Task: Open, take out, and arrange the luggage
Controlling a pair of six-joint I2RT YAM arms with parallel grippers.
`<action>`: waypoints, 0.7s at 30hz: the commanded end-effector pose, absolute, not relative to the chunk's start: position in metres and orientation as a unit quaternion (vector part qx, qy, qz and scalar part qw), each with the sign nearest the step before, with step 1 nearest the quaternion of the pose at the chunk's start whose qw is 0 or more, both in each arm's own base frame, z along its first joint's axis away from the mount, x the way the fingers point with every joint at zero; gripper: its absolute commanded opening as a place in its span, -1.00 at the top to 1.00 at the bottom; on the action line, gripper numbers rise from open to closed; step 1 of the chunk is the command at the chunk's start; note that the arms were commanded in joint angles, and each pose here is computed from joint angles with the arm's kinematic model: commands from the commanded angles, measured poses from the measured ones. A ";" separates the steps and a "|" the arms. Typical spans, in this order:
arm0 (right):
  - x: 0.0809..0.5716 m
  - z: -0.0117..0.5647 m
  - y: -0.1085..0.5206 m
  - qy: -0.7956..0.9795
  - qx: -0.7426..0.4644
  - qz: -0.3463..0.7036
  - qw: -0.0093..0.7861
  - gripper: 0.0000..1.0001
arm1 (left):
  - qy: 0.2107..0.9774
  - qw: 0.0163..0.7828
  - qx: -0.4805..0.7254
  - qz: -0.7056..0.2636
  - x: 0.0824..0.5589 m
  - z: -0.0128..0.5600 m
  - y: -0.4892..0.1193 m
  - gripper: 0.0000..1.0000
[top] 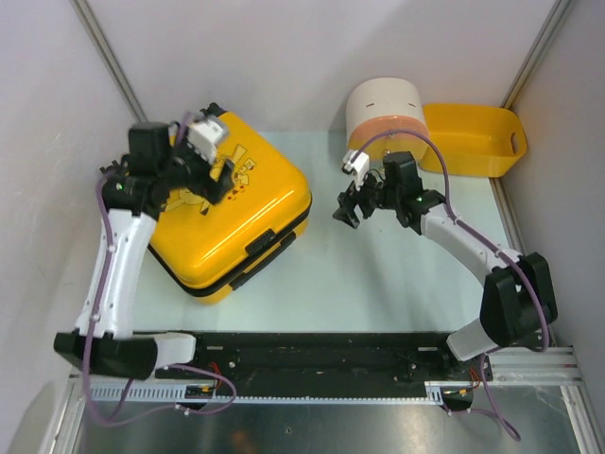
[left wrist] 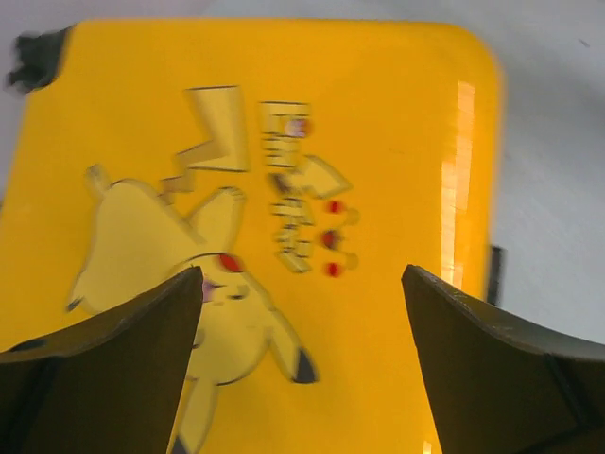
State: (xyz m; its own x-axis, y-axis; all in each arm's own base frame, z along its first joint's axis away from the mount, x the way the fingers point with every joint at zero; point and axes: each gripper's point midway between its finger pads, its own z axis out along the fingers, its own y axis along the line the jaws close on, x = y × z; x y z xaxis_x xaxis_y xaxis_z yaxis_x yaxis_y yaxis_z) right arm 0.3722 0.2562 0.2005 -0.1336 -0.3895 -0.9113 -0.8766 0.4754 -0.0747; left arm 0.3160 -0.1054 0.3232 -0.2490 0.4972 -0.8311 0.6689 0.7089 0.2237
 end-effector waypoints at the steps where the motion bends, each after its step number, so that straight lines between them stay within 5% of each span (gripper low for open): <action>1: 0.308 0.204 0.262 0.760 -0.406 0.287 0.419 -0.63 | 0.820 0.511 0.233 -0.113 0.359 0.356 -0.056 -0.82; 6: 0.252 0.224 0.285 0.758 -0.341 0.383 0.403 -0.60 | 0.852 0.501 0.103 -0.108 0.435 0.348 0.015 -0.77; 13: 0.263 0.202 0.286 0.781 -0.299 0.400 0.375 -0.62 | 0.854 0.504 0.048 -0.118 0.513 0.327 0.079 -0.88; 21: 0.253 0.178 0.332 0.759 -0.364 0.398 0.364 -0.69 | 0.887 0.448 0.029 -0.110 0.542 0.250 0.102 -0.89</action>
